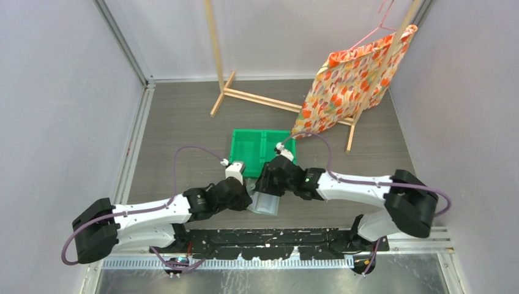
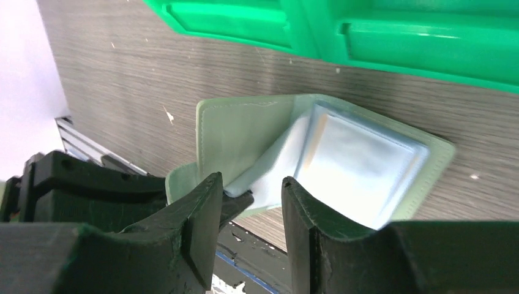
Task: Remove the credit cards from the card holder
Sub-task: Open the card holder at the center of the board.
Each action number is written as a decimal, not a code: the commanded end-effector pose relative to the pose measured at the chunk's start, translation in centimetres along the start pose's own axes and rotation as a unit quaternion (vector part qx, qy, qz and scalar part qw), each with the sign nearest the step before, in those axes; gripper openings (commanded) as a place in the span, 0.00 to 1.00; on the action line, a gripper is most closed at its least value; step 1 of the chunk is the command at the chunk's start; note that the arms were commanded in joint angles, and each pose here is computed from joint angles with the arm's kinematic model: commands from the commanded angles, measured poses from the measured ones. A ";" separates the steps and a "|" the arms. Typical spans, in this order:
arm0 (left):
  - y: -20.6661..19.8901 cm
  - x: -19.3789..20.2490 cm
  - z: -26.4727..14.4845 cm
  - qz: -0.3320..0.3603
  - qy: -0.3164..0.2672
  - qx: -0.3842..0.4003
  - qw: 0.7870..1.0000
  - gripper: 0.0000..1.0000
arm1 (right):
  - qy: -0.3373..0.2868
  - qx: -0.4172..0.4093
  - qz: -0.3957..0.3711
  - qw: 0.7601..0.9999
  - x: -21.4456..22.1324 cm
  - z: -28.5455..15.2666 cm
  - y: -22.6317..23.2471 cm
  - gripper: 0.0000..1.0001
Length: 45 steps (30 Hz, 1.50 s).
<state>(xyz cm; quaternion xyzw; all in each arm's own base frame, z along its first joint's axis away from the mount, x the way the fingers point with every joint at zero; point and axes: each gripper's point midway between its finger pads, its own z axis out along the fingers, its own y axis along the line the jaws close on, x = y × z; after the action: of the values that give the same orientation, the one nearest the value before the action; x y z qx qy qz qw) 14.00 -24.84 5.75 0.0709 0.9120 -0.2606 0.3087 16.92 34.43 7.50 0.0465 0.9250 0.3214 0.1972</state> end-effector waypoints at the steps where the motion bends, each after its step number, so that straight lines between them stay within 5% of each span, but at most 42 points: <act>1: -0.6 -1.3 -0.3 -0.013 -0.030 0.007 0.999 0.01 | -0.077 0.016 0.018 0.997 -2.0 -2.4 -2.0 0.46; 8: 1.1 -0.4 0.1 -0.030 -0.024 -0.025 0.999 0.01 | -0.088 0.025 0.055 0.994 -1.0 -2.8 -5.0 0.49; 19: 2.5 0.6 0.2 -0.024 -0.012 -0.050 0.998 0.01 | -0.067 0.007 0.063 0.996 -0.2 -0.7 -4.3 0.37; 32: 2.9 1.3 0.5 -0.022 0.000 -0.053 0.998 0.01 | -0.036 -0.029 0.074 0.996 1.0 0.7 -2.9 0.40; 39: 3.0 1.8 0.9 -0.019 0.008 -0.056 0.998 0.01 | -0.037 -0.055 0.069 0.995 0.6 0.1 -1.5 0.21; 45: 3.0 2.0 1.0 -0.016 0.012 -0.055 0.998 0.01 | -0.041 -0.072 0.064 0.995 0.3 -0.5 -0.7 0.16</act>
<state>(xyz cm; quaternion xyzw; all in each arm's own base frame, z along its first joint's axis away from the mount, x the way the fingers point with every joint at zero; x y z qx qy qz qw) 14.26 -22.53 3.02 0.0366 0.9279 -0.2075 0.3076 16.10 31.25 3.64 0.1147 0.9155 0.3263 0.2057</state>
